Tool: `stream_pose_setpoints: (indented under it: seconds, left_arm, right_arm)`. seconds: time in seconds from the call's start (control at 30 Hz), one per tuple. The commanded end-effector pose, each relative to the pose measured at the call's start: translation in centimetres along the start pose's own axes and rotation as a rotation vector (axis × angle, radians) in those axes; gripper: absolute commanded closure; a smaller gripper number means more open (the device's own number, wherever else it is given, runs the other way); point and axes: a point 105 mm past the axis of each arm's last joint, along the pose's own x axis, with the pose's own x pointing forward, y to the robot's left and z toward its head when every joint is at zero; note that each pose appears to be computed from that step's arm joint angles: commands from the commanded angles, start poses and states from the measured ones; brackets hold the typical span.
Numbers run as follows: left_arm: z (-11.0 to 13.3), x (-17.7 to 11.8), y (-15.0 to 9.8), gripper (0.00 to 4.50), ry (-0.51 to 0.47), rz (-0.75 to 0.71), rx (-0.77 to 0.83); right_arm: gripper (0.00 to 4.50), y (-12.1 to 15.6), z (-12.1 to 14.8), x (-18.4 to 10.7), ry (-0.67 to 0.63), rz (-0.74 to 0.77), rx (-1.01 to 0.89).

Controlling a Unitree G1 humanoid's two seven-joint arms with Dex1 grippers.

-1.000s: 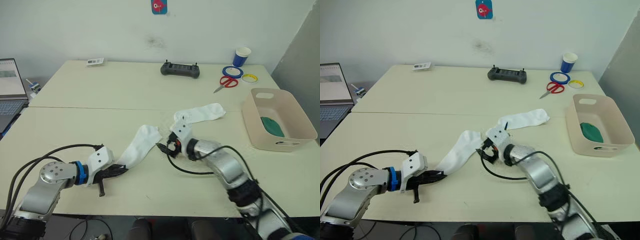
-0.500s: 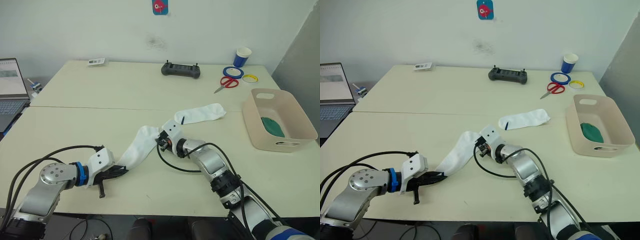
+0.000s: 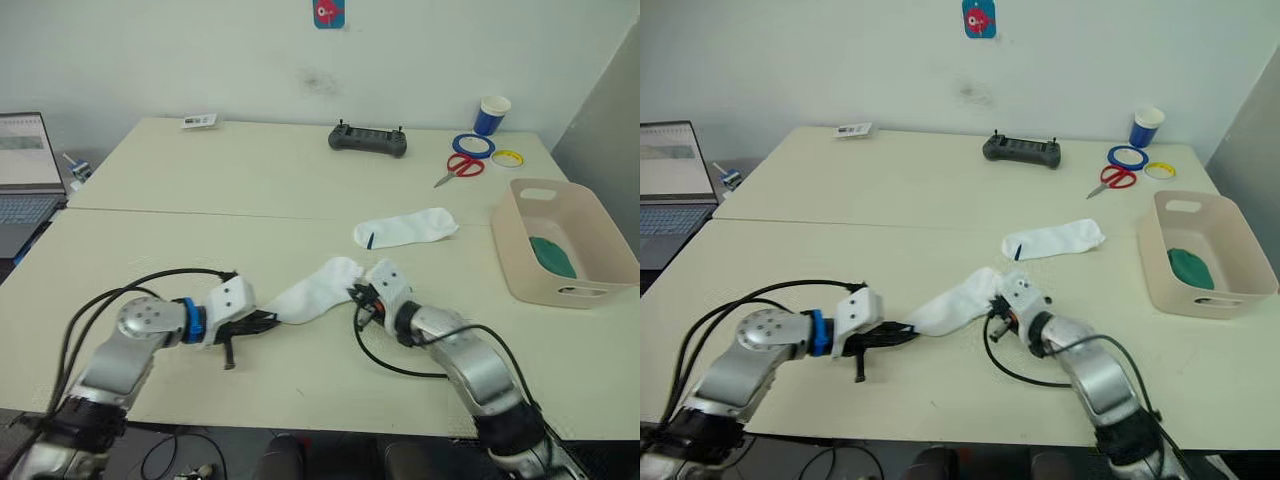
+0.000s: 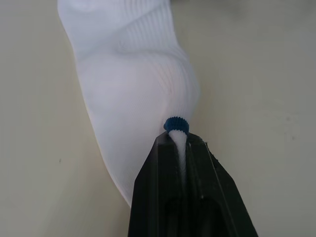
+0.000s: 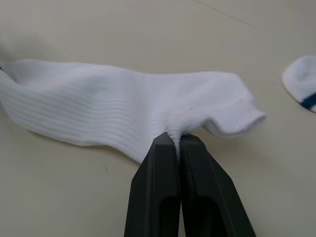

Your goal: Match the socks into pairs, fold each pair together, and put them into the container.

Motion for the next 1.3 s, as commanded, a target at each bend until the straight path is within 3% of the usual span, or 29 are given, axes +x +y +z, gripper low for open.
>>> stream_pose_setpoints:
  seconds: [0.03, 0.2, 0.43, 0.5, 0.6, 0.9, 1.0, 1.17, 1.3]
  left_arm:
    - [0.8, 1.5, -0.2, 4.5, -0.012, -0.053, 0.031]
    - [0.1, 2.5, 0.0, 4.5, 0.042, -0.102, 0.059]
    - [-0.2, 2.5, 0.5, 4.5, 0.054, -0.118, 0.077]
    - [0.0, 2.3, 0.5, 4.5, 0.05, -0.126, 0.037]
    - [0.2, 1.8, 0.4, 3.8, 0.053, -0.139, 0.055]
    - [1.1, -2.4, 1.6, 1.0, 0.062, -0.1, 0.177]
    - [1.5, -2.9, 1.9, 0.03, 0.029, -0.077, 0.325]
    - [1.8, -2.1, 0.4, 0.03, -0.048, -0.135, 0.506]
    - [1.9, -0.6, -0.2, 0.03, -0.084, -0.127, 0.644]
  right_arm:
    - [4.47, 0.1, 1.3, -2.9, -0.062, -0.062, -0.003]
    - [4.47, 0.6, -0.8, -6.1, -0.004, -0.17, 0.071]
    - [4.47, 1.7, -2.9, -6.6, 0.088, -0.161, 0.207]
    - [3.99, 1.9, -3.2, -6.7, 0.103, -0.155, 0.224]
    - [3.14, 1.6, -3.0, -7.0, 0.1, -0.166, 0.237]
    - [0.01, 2.1, -1.0, -8.8, 0.077, -0.059, 0.098]
    - [0.0, 2.1, -0.2, -9.4, 0.059, 0.012, -0.02]
    - [0.0, 2.2, 0.9, -10.0, 0.032, 0.115, -0.209]
    - [0.0, 2.2, 1.1, -10.0, 0.023, 0.14, -0.254]
